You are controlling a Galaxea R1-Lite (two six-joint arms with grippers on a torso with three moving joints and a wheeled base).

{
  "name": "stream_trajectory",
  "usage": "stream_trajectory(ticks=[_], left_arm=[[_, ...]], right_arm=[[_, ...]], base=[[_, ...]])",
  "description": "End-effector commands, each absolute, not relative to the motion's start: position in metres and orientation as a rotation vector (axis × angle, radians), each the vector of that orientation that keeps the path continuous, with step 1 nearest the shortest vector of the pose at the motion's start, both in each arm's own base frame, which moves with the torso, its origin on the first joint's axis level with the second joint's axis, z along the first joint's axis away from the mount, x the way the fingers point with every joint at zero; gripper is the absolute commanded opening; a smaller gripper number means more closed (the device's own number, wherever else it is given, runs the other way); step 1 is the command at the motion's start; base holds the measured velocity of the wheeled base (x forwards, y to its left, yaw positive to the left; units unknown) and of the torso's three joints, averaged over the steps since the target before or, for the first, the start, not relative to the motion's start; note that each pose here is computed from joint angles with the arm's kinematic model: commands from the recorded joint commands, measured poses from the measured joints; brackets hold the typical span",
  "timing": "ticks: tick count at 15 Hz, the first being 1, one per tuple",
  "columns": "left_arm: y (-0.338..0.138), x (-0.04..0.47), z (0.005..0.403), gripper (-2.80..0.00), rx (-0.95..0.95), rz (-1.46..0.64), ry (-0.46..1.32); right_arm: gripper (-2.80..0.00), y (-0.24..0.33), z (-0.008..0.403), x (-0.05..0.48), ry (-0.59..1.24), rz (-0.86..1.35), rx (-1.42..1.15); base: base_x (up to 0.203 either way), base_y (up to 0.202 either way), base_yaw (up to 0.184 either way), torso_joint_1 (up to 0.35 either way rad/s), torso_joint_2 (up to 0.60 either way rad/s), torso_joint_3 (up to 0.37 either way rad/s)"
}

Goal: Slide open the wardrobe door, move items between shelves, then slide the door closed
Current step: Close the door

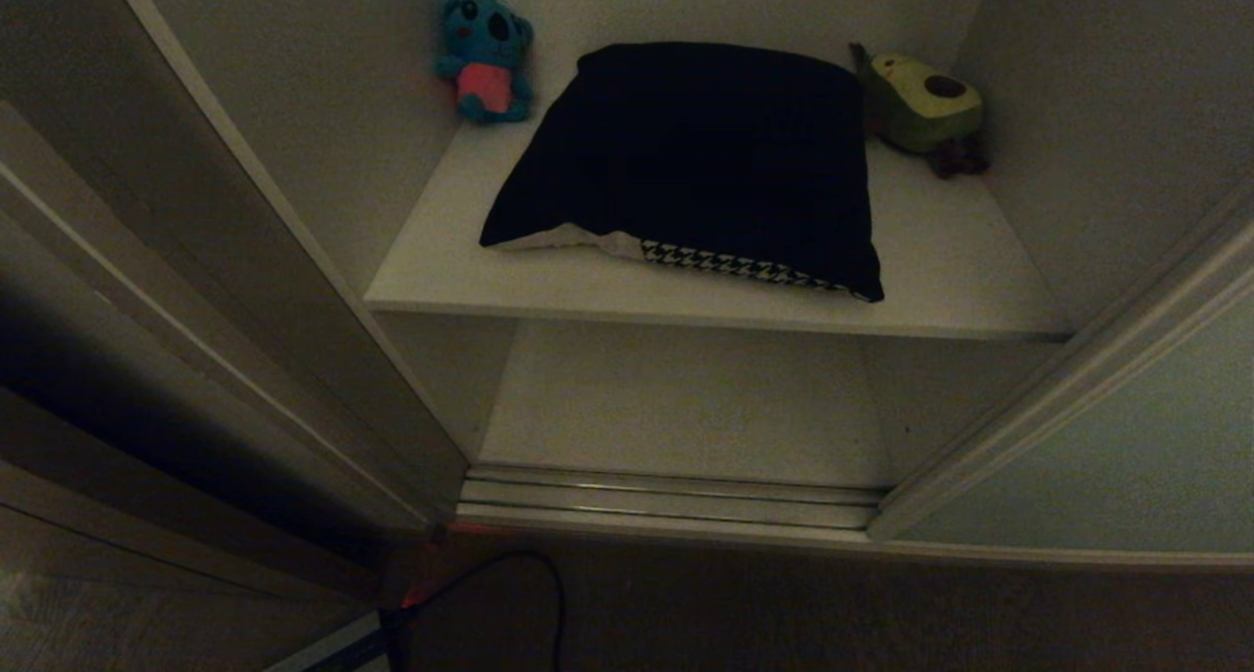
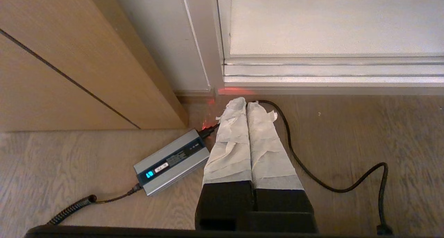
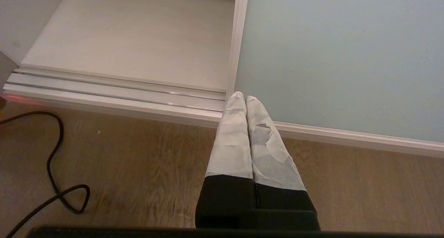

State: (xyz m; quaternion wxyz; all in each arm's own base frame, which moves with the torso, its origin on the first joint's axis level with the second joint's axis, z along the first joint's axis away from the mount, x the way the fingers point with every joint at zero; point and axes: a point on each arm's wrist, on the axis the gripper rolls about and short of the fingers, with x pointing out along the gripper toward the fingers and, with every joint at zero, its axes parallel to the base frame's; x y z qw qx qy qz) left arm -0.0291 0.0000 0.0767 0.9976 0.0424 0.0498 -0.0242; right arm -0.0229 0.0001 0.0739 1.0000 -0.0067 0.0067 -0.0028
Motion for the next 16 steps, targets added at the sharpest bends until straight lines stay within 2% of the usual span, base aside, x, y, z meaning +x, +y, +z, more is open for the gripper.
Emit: stream_trajectory(ticks=[1, 5, 9, 13, 16], left_arm=[[0.000, -0.029, 0.077, -2.80, 0.086, -0.049, 0.101], [0.000, -0.029, 0.077, -2.80, 0.086, -0.049, 0.101], [0.000, -0.029, 0.077, -2.80, 0.086, -0.049, 0.101], [0.000, -0.029, 0.077, -2.80, 0.086, -0.049, 0.101], [0.000, -0.029, 0.077, -2.80, 0.086, -0.049, 0.101]], right_arm=[[-2.80, 0.000, 0.073, -0.022, 0.020, -0.006, -0.021], [-2.80, 0.000, 0.088, -0.027, -0.018, -0.012, -0.024], [-2.80, -0.001, 0.168, -0.065, -0.080, -0.049, -0.009], [-2.80, -0.001, 0.219, -0.107, 0.076, -0.061, -0.011], [-2.80, -0.002, 0.250, -0.089, 0.190, -0.086, -0.002]], base=[[0.000, 0.000, 0.000, 0.000, 0.00, 0.000], [0.000, 0.000, 0.000, 0.000, 0.00, 0.000], [0.000, 0.000, 0.000, 0.000, 0.00, 0.000], [0.000, 0.000, 0.000, 0.000, 0.00, 0.000], [0.000, 0.000, 0.000, 0.000, 0.00, 0.000]])
